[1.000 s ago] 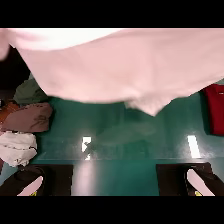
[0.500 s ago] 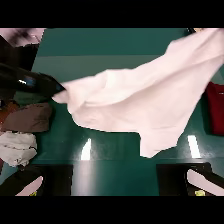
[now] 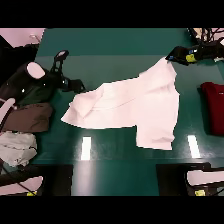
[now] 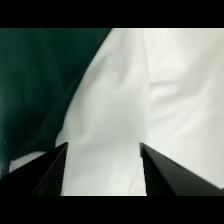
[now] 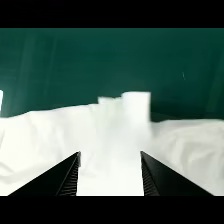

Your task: Fold the shirts.

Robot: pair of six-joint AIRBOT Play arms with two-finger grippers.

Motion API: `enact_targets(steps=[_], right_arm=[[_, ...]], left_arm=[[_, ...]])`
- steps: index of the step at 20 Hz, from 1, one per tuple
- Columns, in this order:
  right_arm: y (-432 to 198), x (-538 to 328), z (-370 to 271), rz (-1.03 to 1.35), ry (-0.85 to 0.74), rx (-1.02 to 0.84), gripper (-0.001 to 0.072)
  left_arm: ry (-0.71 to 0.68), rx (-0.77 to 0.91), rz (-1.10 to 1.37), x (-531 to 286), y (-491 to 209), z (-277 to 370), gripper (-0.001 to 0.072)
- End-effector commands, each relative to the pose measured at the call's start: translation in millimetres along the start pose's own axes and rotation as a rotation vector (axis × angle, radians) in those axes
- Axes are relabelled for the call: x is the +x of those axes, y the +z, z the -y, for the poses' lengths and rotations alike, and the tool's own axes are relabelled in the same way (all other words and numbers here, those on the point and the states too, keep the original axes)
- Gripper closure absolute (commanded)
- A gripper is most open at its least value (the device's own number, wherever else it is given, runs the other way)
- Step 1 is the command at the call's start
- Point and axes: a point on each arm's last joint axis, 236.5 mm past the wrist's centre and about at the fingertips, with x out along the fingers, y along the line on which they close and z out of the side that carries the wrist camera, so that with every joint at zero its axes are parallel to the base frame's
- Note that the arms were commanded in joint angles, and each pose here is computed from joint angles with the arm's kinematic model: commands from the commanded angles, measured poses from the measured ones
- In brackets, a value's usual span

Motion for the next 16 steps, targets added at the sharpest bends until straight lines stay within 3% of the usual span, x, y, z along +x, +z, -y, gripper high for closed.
enact_targets(steps=[1,4,5,6,9,16], right_arm=[[9,-5,10,-0.016,-0.002,0.018,0.0285],[-24,-41,9,-0.157,0.014,-0.033,0.0301],[-38,-49,9,-0.191,0.019,-0.05,0.0407],[-51,-55,10,-0.207,0.019,-0.053,0.0425],[-93,-67,12,-0.255,0.015,-0.005,0.0425],[-148,-68,9,-0.255,0.002,0.043,0.0425]], left_arm=[[0.01,0.011,0.007,-11,32,-17,0.0173],[0.006,-0.03,-0.154,-48,1,-52,0.0173],[-0.004,-0.06,-0.225,-54,-19,-64,0.0173],[-0.011,-0.111,-0.29,-57,-41,-77,0.0174],[-0.021,-0.217,-0.378,-50,-94,-104,0.0174],[-0.05,-0.216,-0.449,-18,-168,-108,0.0174]])
